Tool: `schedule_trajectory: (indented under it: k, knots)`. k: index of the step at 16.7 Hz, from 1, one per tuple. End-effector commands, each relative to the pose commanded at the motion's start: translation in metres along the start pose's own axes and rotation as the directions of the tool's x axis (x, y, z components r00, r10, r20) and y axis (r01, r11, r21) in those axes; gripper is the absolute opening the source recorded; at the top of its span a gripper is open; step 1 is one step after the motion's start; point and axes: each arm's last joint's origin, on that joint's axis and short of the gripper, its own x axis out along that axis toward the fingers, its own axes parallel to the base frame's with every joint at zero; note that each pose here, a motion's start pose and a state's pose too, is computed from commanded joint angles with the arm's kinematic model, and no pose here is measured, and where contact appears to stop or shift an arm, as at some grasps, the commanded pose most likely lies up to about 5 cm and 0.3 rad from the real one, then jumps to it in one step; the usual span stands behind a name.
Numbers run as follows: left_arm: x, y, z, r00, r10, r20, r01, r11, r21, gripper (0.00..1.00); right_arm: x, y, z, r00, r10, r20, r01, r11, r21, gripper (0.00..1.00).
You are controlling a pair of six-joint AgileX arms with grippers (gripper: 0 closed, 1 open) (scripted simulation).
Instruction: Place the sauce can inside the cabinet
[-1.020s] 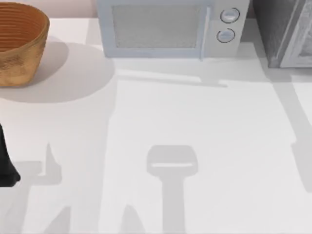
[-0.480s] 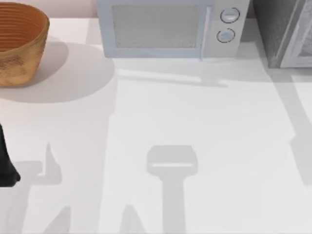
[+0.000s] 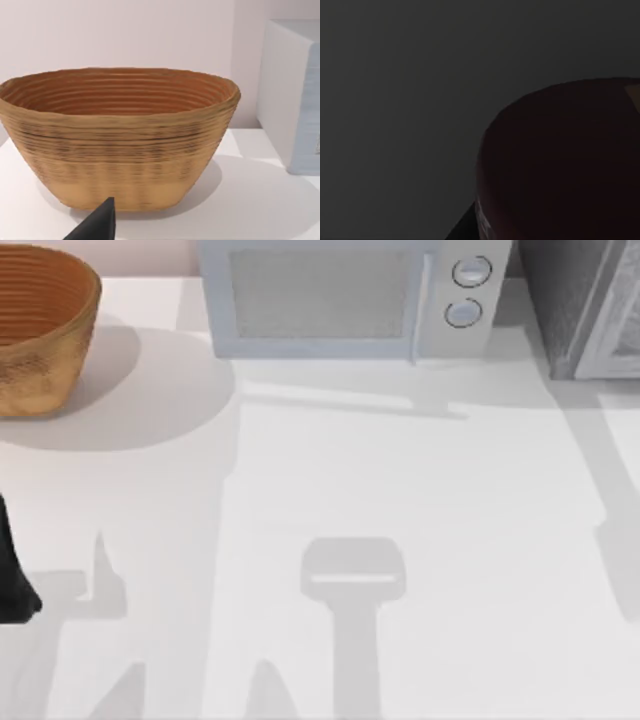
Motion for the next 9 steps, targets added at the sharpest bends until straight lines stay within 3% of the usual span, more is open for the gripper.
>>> schedule_trajectory:
  k: [3, 9]
  knots:
    - [0.0, 0.0, 0.0, 1.0, 0.0, 0.0, 0.0, 1.0, 0.0, 1.0, 0.0, 0.0, 0.0, 1.0, 0.0, 0.0, 0.0, 1.0, 0.0, 0.98]
    - [0.0, 0.0, 0.0, 1.0, 0.0, 0.0, 0.0, 1.0, 0.0, 1.0, 0.0, 0.0, 0.0, 1.0, 0.0, 0.0, 0.0, 1.0, 0.0, 1.0]
